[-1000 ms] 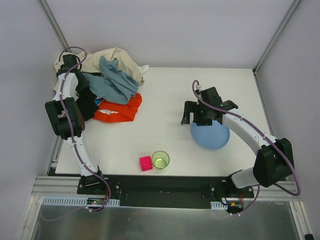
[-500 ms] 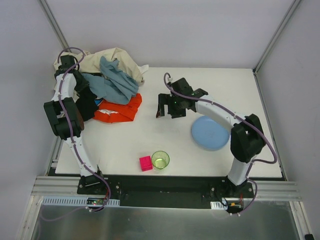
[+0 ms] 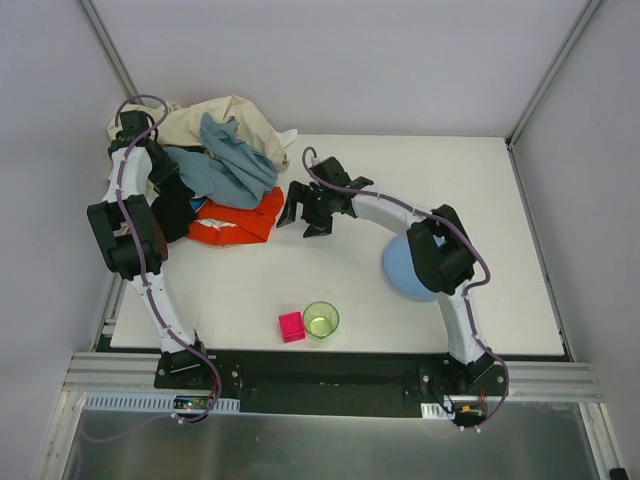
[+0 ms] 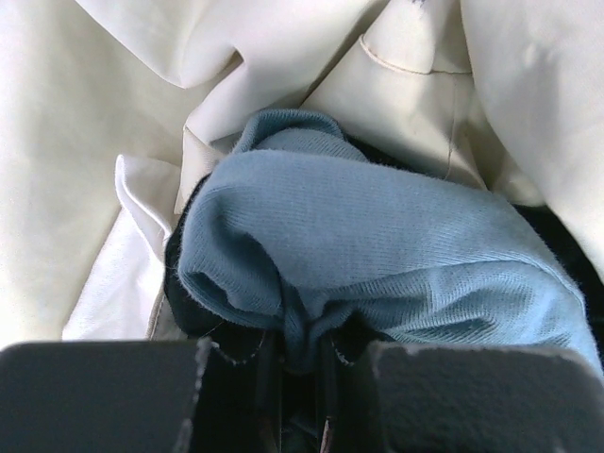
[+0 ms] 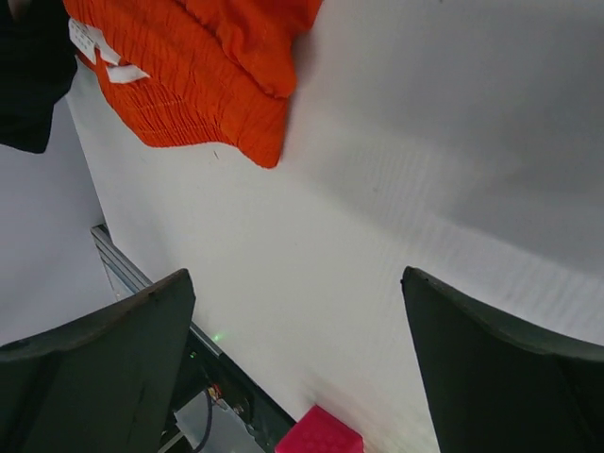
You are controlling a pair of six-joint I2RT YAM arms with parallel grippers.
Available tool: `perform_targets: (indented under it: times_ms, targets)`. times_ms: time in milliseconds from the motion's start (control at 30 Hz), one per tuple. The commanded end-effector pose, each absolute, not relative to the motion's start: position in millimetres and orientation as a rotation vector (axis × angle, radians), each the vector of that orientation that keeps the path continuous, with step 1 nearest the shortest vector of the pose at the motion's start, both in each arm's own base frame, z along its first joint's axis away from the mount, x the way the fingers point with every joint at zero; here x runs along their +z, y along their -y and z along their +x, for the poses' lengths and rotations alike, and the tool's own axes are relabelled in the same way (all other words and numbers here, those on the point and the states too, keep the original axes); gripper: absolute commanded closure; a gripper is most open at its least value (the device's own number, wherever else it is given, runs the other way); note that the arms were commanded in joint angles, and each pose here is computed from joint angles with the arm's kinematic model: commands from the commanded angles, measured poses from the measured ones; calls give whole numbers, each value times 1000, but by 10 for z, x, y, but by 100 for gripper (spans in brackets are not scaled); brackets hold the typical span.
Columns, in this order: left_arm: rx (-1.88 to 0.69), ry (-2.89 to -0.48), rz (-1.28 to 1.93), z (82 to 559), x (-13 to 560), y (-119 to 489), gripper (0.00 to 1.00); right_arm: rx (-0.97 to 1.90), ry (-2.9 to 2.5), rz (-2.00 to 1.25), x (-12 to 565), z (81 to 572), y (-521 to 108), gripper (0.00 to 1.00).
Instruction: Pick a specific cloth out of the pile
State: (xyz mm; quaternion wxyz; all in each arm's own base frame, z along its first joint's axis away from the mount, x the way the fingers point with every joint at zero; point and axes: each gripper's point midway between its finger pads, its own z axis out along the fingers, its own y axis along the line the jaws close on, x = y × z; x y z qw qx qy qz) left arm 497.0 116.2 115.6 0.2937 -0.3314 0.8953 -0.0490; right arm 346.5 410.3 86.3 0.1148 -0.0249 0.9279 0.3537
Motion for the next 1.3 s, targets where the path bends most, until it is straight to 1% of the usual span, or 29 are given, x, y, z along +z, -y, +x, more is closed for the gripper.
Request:
perform_targets:
  times_ms: [0,233,300,333,700,1067,1167,1267]
  targets:
    - [-223,-2512,-907,4756,987,-919,100,1268,-2654,15,1063,3632,-4479,10]
    - [-225,-2513,-902,4764,994,-912,100,1374,-2674,66,878,3701,-4753,30]
    - [-222,-2514,-901,4764,990,-915,100,1389,-2690,84,804,3706,-4804,33]
    - [-222,-2516,-902,4763,983,-915,100,1392,-2695,96,775,3717,-4818,36]
    - [-221,-2515,-895,4780,994,-921,100,1412,-2733,178,505,3746,-4985,46]
    - [-215,-2515,-887,4788,993,-931,100,1460,-2723,253,366,3874,-5205,51]
    - [-219,-2517,-887,4789,991,-926,100,1477,-2717,269,344,3897,-5269,56]
    - [-221,-2517,-886,4792,989,-924,100,1490,-2713,283,325,3907,-5286,67]
